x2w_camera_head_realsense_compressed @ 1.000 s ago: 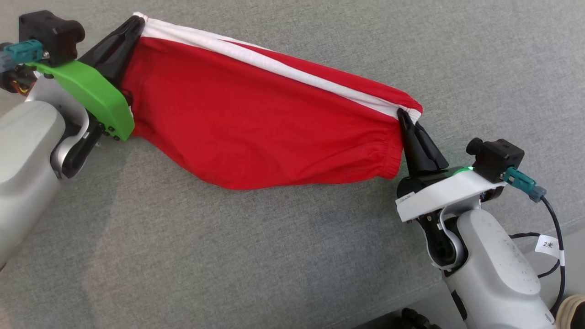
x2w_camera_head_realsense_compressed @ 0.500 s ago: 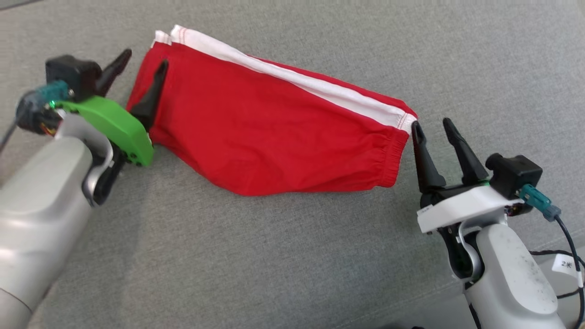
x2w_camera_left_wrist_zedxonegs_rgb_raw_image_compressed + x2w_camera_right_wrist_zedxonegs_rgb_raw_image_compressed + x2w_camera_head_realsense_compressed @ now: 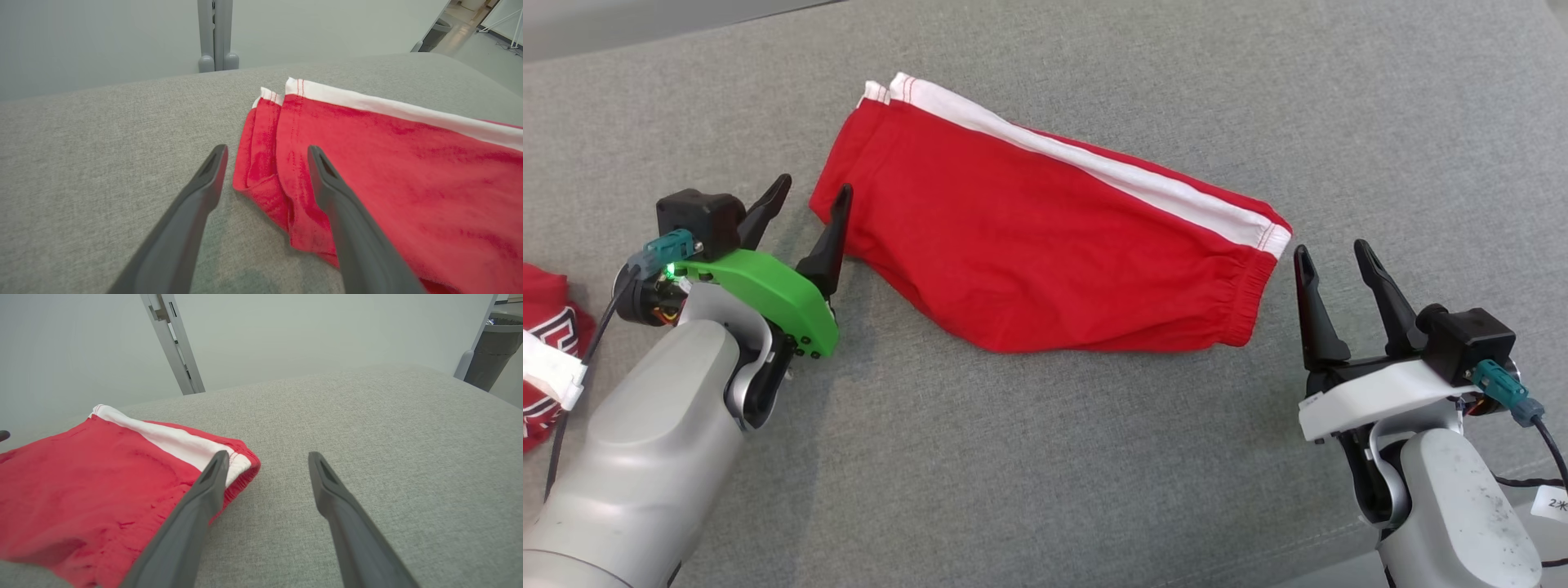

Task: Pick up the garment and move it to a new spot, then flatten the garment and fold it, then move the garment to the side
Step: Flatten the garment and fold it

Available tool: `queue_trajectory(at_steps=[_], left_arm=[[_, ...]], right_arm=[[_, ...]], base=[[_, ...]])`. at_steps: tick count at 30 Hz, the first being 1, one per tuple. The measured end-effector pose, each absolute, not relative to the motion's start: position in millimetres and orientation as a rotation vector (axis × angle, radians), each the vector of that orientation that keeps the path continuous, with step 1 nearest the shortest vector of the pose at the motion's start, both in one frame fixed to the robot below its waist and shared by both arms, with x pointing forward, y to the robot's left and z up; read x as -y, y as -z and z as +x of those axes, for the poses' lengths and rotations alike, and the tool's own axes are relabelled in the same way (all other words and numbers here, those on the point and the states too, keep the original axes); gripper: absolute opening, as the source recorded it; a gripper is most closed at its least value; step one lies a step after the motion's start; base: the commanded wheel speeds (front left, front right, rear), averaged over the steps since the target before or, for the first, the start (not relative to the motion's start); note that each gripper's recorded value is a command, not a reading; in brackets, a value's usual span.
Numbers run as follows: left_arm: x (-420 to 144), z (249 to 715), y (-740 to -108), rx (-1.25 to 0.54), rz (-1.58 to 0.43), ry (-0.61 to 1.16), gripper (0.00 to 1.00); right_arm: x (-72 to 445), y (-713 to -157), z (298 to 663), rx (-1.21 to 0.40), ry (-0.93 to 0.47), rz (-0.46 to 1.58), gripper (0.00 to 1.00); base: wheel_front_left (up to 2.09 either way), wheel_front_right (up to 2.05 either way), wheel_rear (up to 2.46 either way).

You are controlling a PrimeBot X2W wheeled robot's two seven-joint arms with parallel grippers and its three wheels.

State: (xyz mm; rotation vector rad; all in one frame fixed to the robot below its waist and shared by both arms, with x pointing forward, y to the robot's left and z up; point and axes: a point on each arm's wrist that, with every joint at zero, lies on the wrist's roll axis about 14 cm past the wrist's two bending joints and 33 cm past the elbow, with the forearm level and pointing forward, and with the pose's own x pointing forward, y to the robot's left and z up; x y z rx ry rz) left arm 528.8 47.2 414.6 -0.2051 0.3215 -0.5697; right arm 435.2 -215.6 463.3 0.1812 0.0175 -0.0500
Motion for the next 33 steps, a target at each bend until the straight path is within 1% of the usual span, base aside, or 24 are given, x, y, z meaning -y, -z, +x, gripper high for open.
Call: queue_trajectory(at_steps=[9,15,16,17,18,24,33], left_arm=[[-40,533,-382,-0.401,-0.187,0.588,1.00],[-42,534,-358,-0.466,-0.130,0.582,1.00],[-41,533,-357,-0.468,-0.124,0.587,0.80],[-40,532,-357,-0.472,-0.120,0.591,0.28],[-37,529,-356,-0.478,-0.121,0.597,0.00],[-33,513,-360,-0.500,-0.134,0.596,0.00],[-66,478,-371,-0.497,-0.260,0.409,0.00]], right_arm=[[223,-447,435,-0.059,0.071,0.170,1.00],[231,-444,431,-0.070,0.096,0.163,1.00],[232,-444,431,-0.070,0.098,0.162,1.00],[233,-445,430,-0.068,0.101,0.162,1.00],[234,-446,430,-0.066,0.104,0.163,1.00],[236,-450,426,-0.056,0.111,0.168,1.00],[226,-451,410,-0.072,0.087,0.152,1.00]], base=[[0.00,0.00,0.00],[0.00,0.00,0.00],[0.00,0.00,0.00],[0.00,0.00,0.00],[0.00,0.00,0.00],[0.00,0.00,0.00],[0.00,0.00,0.00]])
